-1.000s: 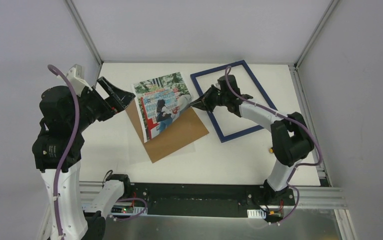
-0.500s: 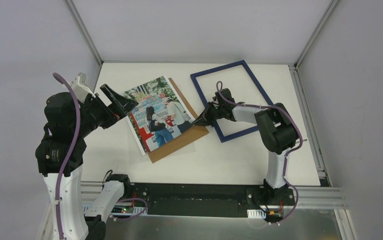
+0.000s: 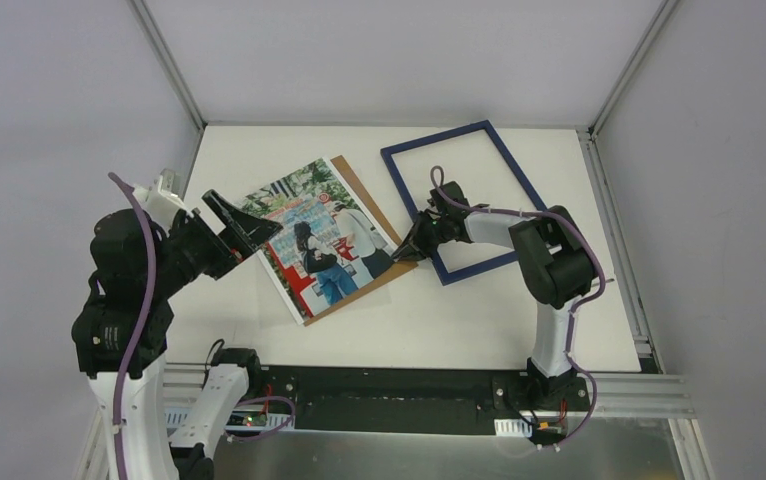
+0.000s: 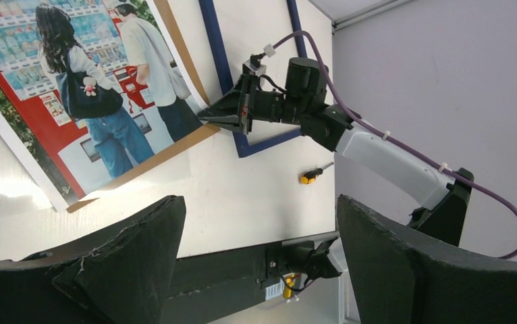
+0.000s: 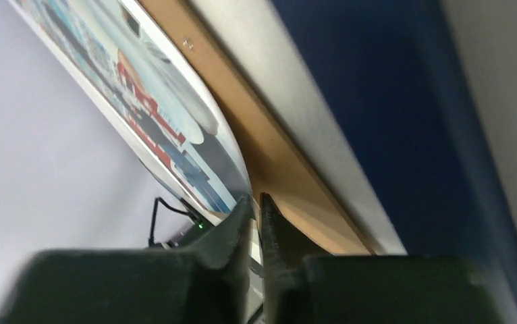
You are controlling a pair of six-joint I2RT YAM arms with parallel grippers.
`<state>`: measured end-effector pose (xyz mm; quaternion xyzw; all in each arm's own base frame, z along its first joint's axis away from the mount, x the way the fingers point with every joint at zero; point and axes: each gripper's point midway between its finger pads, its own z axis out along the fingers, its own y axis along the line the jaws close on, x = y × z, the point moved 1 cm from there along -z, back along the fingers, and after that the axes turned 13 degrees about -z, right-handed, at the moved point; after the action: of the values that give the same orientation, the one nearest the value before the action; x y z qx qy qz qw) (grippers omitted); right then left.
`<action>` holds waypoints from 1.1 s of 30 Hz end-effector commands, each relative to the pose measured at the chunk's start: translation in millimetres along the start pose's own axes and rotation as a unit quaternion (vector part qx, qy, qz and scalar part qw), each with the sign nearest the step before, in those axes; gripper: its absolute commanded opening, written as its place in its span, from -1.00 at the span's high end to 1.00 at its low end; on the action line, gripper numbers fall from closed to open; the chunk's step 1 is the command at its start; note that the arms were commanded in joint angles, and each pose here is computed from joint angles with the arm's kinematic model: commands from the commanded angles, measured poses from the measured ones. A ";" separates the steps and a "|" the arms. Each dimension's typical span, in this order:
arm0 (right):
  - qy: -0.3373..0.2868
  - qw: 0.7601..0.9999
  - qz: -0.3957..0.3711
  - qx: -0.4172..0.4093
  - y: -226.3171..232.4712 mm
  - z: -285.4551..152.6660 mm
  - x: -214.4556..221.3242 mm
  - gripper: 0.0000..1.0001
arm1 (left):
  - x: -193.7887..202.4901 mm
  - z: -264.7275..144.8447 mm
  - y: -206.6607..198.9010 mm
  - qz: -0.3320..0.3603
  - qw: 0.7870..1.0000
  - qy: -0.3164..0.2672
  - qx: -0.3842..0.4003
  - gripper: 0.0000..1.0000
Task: Take the photo out of the frame
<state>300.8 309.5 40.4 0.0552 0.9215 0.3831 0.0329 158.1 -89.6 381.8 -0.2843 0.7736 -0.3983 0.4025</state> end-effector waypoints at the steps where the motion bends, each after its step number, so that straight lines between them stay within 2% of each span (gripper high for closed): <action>1: -0.040 0.999 -0.016 0.021 5.7 -12.7 -11.3 0.52 | 17.2 -11.7 -3.2 -0.021 0.999 0.026 0.018 -0.71; 3: -0.054 0.998 -0.027 0.036 9.3 -20.6 -9.2 -0.01 | 22.6 -17.3 -2.9 -0.027 0.999 0.031 0.020 -0.71; 5: -0.065 0.995 -0.044 0.062 12.7 -32.9 -2.0 -0.46 | 28.4 -24.0 -3.7 -0.031 0.999 0.038 0.023 -0.71; 7: -0.076 0.991 -0.065 0.091 18.1 -50.2 5.8 -0.67 | 33.5 -30.0 -4.9 -0.035 0.998 0.044 0.028 -0.71; 9: -0.079 0.985 -0.076 0.133 18.2 -72.3 19.1 -0.78 | 39.2 -36.4 -5.4 -0.040 0.997 0.050 0.031 -0.71; 13: -0.104 0.971 -0.105 0.189 22.9 -125.6 48.0 -0.90 | 52.7 -48.5 -4.4 -0.049 0.996 0.067 0.038 -0.71; 17: -0.140 0.961 -0.120 0.207 22.2 -189.2 87.4 -0.95 | 64.6 -65.7 -7.2 -0.046 0.995 0.074 0.055 -0.72; 20: -0.197 0.950 -0.116 0.212 10.7 -245.0 112.5 -0.98 | 70.0 -81.9 -13.4 -0.032 0.995 0.073 0.067 -0.73; 25: -0.283 0.943 -0.105 0.138 2.9 -324.6 164.0 -0.98 | 72.1 -106.8 -30.2 -0.009 0.993 0.056 0.099 -0.74; 30: -0.350 0.930 -0.089 0.066 -4.7 -374.8 197.4 -0.99 | 66.8 -117.8 -37.0 0.001 0.994 0.025 0.110 -0.78; 33: -0.368 0.925 -0.085 0.039 -6.1 -395.8 212.3 -0.98 | 62.7 -119.6 -39.4 -0.011 0.993 0.008 0.114 -0.81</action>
<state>66.7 75.2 316.6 0.0812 0.8513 0.3124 0.4136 31.7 -114.6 428.7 -0.2269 0.7349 -0.4880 0.4127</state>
